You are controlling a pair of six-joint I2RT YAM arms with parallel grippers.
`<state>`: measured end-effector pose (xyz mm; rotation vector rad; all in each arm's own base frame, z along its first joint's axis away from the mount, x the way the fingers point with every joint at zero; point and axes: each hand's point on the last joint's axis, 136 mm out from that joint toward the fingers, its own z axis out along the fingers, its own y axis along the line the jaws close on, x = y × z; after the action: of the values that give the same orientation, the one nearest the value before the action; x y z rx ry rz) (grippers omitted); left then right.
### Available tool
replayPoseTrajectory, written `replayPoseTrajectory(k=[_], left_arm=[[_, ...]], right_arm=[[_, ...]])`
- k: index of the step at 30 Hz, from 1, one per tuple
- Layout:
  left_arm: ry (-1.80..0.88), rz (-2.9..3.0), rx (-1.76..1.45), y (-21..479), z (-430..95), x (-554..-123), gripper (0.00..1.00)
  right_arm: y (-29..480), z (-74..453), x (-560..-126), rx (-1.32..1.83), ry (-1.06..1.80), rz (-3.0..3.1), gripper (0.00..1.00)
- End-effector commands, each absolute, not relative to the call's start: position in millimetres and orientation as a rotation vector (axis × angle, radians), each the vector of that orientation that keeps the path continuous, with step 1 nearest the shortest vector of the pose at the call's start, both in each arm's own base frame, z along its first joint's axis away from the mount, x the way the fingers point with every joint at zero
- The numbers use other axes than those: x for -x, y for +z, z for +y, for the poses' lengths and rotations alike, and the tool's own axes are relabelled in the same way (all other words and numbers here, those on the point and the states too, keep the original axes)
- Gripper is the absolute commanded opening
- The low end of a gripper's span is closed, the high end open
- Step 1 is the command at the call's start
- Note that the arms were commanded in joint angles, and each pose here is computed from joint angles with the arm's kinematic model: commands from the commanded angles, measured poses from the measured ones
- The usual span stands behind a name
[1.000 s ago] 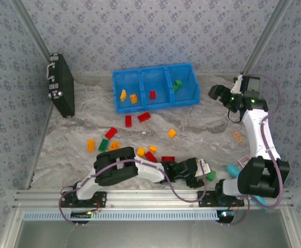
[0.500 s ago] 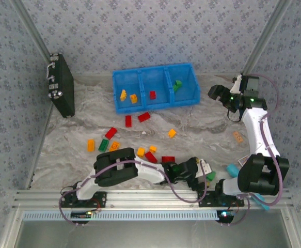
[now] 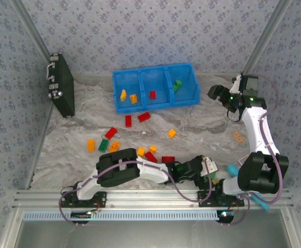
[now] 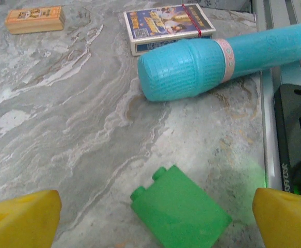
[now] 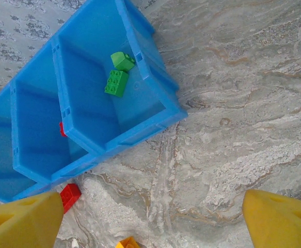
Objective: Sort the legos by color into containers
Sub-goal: Pick up the lego from the bottom-right of the table.
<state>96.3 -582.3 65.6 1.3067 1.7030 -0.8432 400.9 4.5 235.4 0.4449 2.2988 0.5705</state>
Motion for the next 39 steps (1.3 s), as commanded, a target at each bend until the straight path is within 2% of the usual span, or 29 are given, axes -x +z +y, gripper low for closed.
replayPoseTrajectory(k=[1, 11, 23, 31, 36, 39], left_arm=[[-0.839, 1.720, -1.301, 62.0, -591.4, -95.0, 0.97], [-0.757, 1.844, -1.333, 31.9, -591.4, -96.1, 0.94], [-0.694, 1.913, -1.270, 21.8, -587.5, -107.1, 0.79], [-0.769, 1.870, -1.281, 25.5, -594.6, -100.8, 0.63], [-0.830, 1.851, -1.289, 21.9, -594.3, -99.0, 0.41], [-0.823, 1.870, -1.274, 20.0, -590.9, -105.1, 0.38]], right_arm=[[250.0, 9.1, -405.4, -0.415, 0.597, 2.271, 0.92], [246.6, 7.4, -408.0, -0.425, 0.601, 2.275, 0.91], [245.6, 3.4, -407.3, -0.444, 0.590, 2.275, 0.91], [247.6, -1.9, -405.6, -0.458, 0.571, 2.271, 0.91], [248.4, -10.3, -403.1, -0.481, 0.552, 2.264, 0.91], [249.0, -14.4, -402.1, -0.494, 0.544, 2.257, 0.91]])
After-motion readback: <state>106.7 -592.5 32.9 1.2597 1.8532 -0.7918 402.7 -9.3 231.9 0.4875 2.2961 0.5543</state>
